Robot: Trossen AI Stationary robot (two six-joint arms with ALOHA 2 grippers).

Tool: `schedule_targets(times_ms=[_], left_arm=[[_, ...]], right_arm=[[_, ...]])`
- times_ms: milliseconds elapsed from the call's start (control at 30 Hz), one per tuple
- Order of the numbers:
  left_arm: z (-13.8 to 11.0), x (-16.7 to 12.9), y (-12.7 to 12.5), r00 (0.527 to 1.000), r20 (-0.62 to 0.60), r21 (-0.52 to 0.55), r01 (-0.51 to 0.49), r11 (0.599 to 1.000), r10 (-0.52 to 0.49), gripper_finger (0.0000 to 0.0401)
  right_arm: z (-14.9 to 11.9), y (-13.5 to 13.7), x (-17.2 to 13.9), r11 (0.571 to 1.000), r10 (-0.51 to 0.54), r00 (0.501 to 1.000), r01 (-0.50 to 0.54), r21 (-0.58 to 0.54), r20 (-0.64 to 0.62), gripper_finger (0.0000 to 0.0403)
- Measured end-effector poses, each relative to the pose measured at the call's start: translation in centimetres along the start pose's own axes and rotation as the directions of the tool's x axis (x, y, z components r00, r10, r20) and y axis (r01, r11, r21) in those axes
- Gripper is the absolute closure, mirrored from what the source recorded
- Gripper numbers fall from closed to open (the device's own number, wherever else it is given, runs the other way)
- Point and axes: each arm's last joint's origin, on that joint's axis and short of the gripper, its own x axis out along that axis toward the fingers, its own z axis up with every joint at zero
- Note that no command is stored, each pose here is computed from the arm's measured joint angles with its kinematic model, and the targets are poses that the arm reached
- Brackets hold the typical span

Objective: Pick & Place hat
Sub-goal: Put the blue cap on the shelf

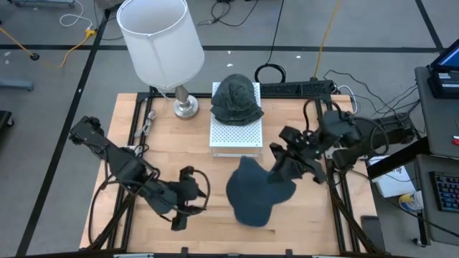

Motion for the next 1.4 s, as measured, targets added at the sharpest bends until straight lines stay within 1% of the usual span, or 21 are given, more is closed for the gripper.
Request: schedule_targets(times_ms=[67,133,233,367,467,600,767,833,900,967,1067,1133,1167,1233,1300,1333,1400], left_arm=[[0.3,-0.6,0.3,0.998,0.044,0.009,-0.039,0.999,0.038,0.0217],[0.8,-1.3,0.8,0.995,0.083,0.012,-0.054,0.998,0.052,0.0217],[2.0,-2.1,1.7,0.989,0.144,0.033,-0.024,0.999,0.019,0.0217],[3.7,-2.7,3.3,0.975,0.218,0.066,0.024,0.998,-0.038,0.0217],[4.6,-2.7,4.8,0.97,0.234,0.057,0.061,0.997,-0.072,0.0217],[5.2,-2.1,6.8,0.974,0.208,0.048,0.084,0.995,-0.093,0.0217],[5.8,-2.0,8.8,0.973,0.204,0.023,0.105,0.994,-0.108,0.0217],[6.0,-2.0,9.3,0.973,0.201,0.017,0.117,0.993,-0.118,0.0217],[6.0,-2.5,9.6,0.971,0.196,0.027,0.133,0.991,-0.135,0.0217],[5.8,-3.2,9.6,0.97,0.19,0.036,0.15,0.988,-0.154,0.0217],[5.5,-4.1,9.8,0.973,0.169,0.033,0.152,0.988,-0.155,0.0217],[5.4,-4.7,9.8,0.972,0.176,0.032,0.151,0.988,-0.154,0.0217],[5.4,-5.1,9.9,0.971,0.181,0.027,0.152,0.988,-0.154,0.0217],[5.4,-6.0,9.9,0.967,0.2,0.017,0.16,0.987,-0.16,0.0217],[5.3,-6.9,9.9,0.962,0.216,0.018,0.165,0.986,-0.165,0.0217],[5.3,-7.1,9.9,0.961,0.221,0.015,0.168,0.986,-0.167,0.0217],[5.3,-7.8,10.0,0.957,0.234,0.013,0.171,0.985,-0.169,0.0217]], right_arm=[[0.5,-0.6,-0.3,1.0,-0.031,0.999,0.031,0.002,0.016,0.038],[1.1,-1.3,-0.7,0.998,-0.064,0.997,0.064,0.006,0.034,0.038],[2.0,-2.1,-1.2,0.995,-0.098,0.992,0.099,-0.011,0.074,0.038],[3.2,-3.0,-2.0,0.987,-0.135,0.983,0.144,-0.069,0.126,0.038],[3.7,-3.6,-2.6,0.975,-0.17,0.975,0.187,-0.117,0.146,0.038],[4.3,-4.3,-3.2,0.95,-0.206,0.963,0.239,-0.201,0.173,0.038],[4.2,-5.4,-3.7,0.895,-0.337,0.926,0.371,-0.245,0.173,0.038],[4.0,-5.8,-3.8,0.859,-0.398,0.901,0.432,-0.274,0.17,0.038],[3.6,-6.3,-4.0,0.816,-0.454,0.88,0.474,-0.33,0.14,0.038],[3.2,-6.7,-4.2,0.757,-0.514,0.849,0.515,-0.403,0.119,0.038],[2.7,-7.2,-4.4,0.678,-0.579,0.811,0.538,-0.501,0.088,0.038],[2.6,-7.4,-4.5,0.628,-0.608,0.789,0.546,-0.554,0.089,0.038],[2.6,-7.4,-4.6,0.608,-0.616,0.783,0.546,-0.576,0.092,0.038],[2.7,-7.3,-4.5,0.573,-0.607,0.787,0.528,-0.627,0.108,0.0379],[2.8,-7.0,-4.7,0.517,-0.599,0.792,0.496,-0.698,0.118,0.0376],[2.7,-6.8,-4.7,0.48,-0.596,0.794,0.472,-0.74,0.12,0.0375],[2.7,-6.7,-4.6,0.384,-0.588,0.8,0.408,-0.828,0.122,0.0374]])
